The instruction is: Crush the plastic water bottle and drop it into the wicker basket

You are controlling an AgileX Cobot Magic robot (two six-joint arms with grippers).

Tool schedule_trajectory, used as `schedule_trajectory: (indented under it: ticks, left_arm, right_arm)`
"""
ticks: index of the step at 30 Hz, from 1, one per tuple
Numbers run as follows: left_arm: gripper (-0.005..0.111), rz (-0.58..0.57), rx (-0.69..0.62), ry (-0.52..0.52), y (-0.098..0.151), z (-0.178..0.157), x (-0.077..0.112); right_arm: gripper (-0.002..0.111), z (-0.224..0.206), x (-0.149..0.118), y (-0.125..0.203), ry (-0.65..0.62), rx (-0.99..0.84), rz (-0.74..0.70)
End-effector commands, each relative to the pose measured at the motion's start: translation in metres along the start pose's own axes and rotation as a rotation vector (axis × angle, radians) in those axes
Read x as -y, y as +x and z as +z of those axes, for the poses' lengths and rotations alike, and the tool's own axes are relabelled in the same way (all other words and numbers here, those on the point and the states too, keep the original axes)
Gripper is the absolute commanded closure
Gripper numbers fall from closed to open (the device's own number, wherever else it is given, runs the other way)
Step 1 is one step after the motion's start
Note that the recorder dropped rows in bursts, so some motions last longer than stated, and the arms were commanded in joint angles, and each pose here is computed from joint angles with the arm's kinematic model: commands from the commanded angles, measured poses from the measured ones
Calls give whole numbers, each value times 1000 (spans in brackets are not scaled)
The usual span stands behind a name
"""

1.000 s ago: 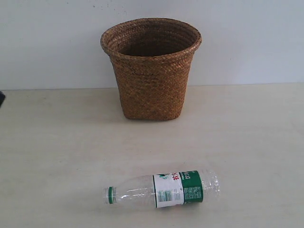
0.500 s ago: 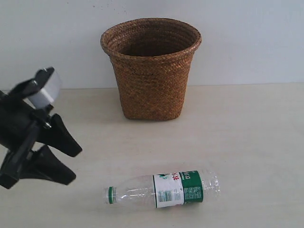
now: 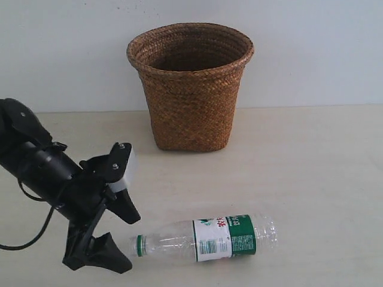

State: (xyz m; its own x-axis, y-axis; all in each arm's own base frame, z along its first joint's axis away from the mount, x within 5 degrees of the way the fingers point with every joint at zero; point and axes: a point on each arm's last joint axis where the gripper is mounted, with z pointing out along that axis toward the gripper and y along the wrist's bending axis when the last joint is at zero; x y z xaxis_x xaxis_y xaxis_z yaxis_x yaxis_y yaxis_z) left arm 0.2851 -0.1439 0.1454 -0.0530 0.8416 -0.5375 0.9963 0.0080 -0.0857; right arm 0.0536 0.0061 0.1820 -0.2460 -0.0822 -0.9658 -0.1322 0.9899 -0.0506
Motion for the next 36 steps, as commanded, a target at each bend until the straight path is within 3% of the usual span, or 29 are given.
schedule_trajectory:
  ticks: [1, 5, 14, 19, 22, 25, 27, 30, 34, 36]
  left_arm:
    - [26, -27, 8, -34, 5, 16, -7]
    - [26, -58, 60, -53, 2, 20, -11]
    - [28, -11, 78, 0, 5, 29, -9]
    - [52, 28, 73, 8, 8, 34, -10]
    - [50, 9, 95, 13, 10, 40, -11]
    - [53, 0, 98, 18, 11, 42, -11]
    - [67, 0, 95, 12, 11, 42, -12]
    - [103, 3, 93, 13, 11, 42, -12]
    - [102, 7, 90, 16, 12, 42, -12]
    - [102, 7, 90, 16, 12, 42, -12]
  right_arm:
    - [108, 0, 0, -1, -8, 11, -10]
    - [108, 0, 0, -1, -8, 11, -10]
    - [108, 0, 0, -1, -8, 11, -10]
    - [108, 0, 0, -1, -8, 11, -10]
    - [108, 0, 0, -1, -5, 11, -20]
    - [108, -1, 4, -2, 36, 22, -141]
    - [108, -1, 5, -2, 57, 22, -200]
    - [108, -1, 6, -6, 69, 54, -243]
    - [108, -5, 1, -27, 44, 301, -232]
    - [108, -11, -2, -42, 8, 485, -155]
